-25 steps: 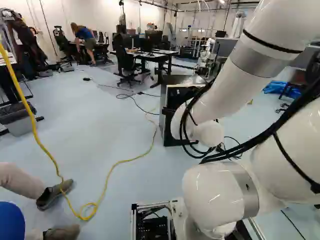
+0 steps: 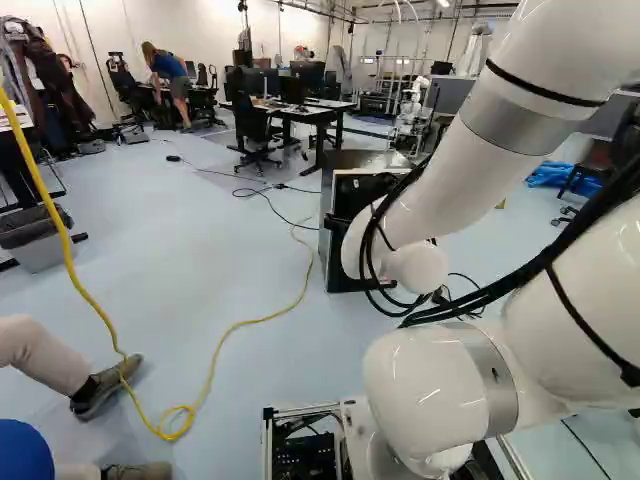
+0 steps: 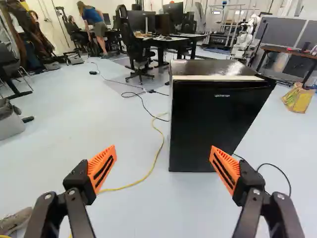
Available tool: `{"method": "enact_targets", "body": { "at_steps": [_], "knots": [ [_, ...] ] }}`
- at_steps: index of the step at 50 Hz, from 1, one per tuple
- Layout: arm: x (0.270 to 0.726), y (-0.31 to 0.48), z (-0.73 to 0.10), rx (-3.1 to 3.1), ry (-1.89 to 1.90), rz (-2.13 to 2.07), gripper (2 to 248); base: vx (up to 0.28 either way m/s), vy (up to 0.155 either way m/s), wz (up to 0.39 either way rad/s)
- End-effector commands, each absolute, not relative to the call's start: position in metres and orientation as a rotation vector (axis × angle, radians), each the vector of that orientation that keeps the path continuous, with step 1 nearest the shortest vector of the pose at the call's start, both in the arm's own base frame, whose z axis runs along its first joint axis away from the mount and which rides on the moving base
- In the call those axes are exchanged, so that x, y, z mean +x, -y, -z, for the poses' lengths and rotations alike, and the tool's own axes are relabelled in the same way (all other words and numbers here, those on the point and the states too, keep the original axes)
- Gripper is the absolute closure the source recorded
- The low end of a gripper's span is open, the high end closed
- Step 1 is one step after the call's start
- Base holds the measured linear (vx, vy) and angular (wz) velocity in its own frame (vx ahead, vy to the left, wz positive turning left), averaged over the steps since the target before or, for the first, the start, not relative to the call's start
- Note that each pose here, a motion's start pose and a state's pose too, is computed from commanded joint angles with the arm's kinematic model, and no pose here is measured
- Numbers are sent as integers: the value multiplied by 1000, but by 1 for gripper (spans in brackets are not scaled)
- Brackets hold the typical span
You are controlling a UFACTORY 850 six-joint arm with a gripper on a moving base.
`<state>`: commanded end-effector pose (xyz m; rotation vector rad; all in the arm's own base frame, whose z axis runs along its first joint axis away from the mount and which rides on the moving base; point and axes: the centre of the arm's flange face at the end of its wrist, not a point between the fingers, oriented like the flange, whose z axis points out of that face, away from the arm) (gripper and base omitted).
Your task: Grab a drink from the fridge
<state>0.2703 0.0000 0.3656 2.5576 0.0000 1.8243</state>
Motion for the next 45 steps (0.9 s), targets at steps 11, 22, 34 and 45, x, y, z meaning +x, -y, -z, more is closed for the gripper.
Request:
{"method": "enact_targets", "body": {
  "at_steps": [11,22,34,45],
  "knots": [
    [270,0,-366,2558,0,-1824,3,0,0,0],
    [270,0,-366,2558,0,-1824,3,4,0,0],
    [270,0,-366,2558,0,-1824,3,27,1,-1],
    [270,0,-366,2558,0,-1824,3,44,1,0]
  ]
}}
